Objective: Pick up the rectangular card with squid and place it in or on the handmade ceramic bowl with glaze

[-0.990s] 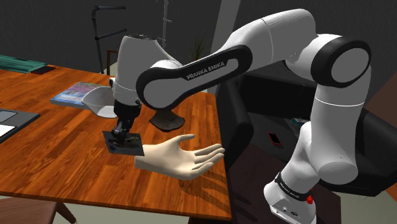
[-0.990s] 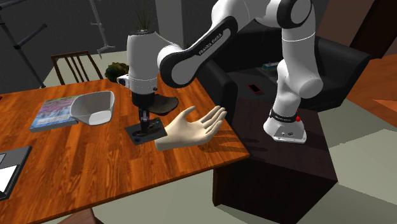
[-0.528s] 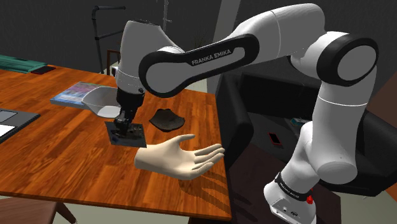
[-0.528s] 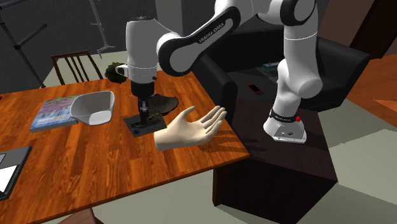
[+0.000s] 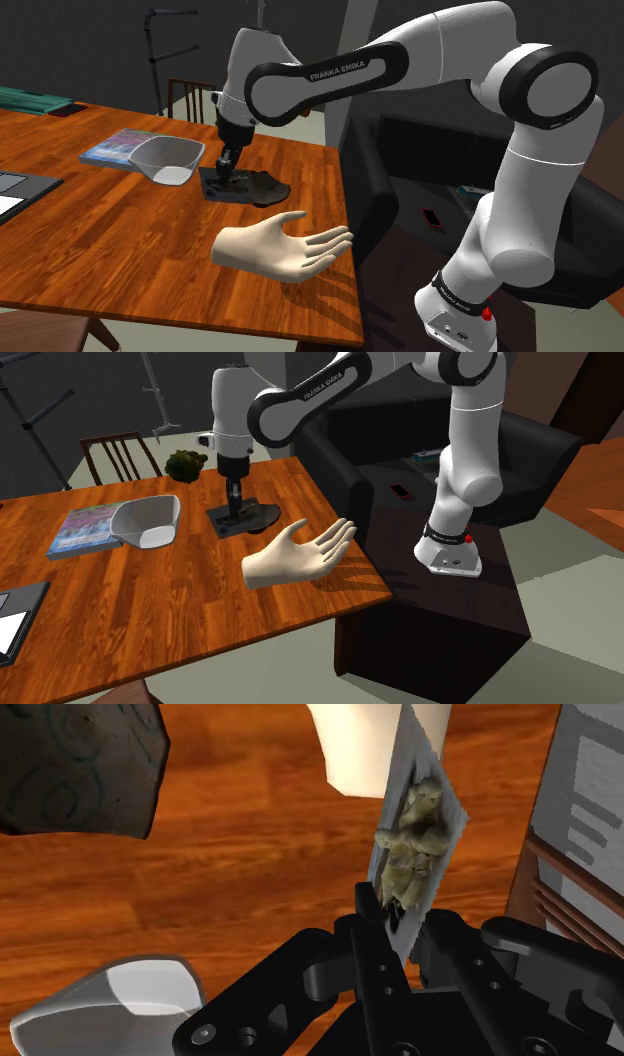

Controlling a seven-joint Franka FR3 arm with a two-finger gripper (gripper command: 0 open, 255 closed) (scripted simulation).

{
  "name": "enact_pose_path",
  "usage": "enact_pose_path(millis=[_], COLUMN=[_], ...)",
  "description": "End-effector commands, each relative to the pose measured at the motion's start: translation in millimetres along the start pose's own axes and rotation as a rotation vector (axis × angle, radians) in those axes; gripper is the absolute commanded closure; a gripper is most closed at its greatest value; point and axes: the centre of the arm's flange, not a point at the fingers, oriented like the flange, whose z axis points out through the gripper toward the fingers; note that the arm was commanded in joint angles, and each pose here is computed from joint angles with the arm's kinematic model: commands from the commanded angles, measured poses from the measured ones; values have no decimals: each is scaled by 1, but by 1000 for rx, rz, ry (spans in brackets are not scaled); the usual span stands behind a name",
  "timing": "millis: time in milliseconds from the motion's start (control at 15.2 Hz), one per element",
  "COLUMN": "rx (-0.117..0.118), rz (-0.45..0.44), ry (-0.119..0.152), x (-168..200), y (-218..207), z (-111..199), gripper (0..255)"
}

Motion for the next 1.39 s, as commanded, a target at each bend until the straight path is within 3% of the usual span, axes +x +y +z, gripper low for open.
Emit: enact_pose_path(millis=[0,990,1320], rx=[0,0,0], rz=[-2,-2,-2], ry=[0,0,0], x=[-5,-56,-60], y=[26,215,217], z=[-6,-43,-17], gripper=[255,255,255])
